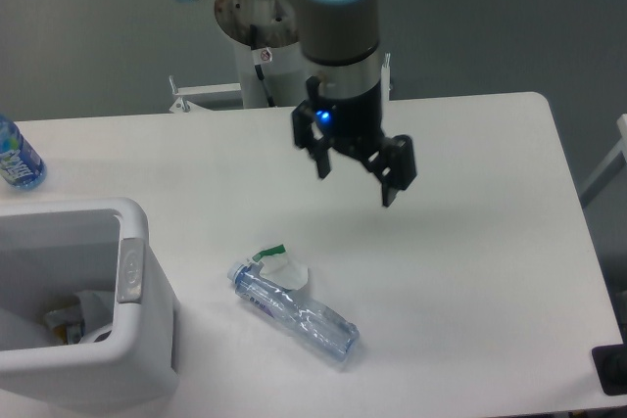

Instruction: Open the trash can

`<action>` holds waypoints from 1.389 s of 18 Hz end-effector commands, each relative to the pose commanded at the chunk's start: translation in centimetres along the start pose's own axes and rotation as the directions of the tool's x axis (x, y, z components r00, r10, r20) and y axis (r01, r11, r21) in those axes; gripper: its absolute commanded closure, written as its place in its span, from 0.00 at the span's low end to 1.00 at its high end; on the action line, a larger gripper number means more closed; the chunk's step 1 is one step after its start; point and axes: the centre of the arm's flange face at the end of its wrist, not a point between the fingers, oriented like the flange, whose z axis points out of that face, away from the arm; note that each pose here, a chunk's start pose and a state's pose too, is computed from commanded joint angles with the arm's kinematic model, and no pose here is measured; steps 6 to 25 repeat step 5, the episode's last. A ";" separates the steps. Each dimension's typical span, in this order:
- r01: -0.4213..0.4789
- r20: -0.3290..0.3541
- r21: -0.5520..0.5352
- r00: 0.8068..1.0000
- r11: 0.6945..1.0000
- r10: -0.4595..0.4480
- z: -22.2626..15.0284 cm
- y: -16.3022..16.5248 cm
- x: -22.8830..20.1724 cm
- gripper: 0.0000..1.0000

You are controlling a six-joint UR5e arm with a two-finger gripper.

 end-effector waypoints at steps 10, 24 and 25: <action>0.008 -0.003 0.003 1.000 1.000 -0.008 -0.1 1.0 0.3 0.00; 0.008 -0.003 0.003 1.000 1.000 -0.008 -0.1 1.0 0.3 0.00; 0.008 -0.003 0.003 1.000 1.000 -0.008 -0.1 1.0 0.3 0.00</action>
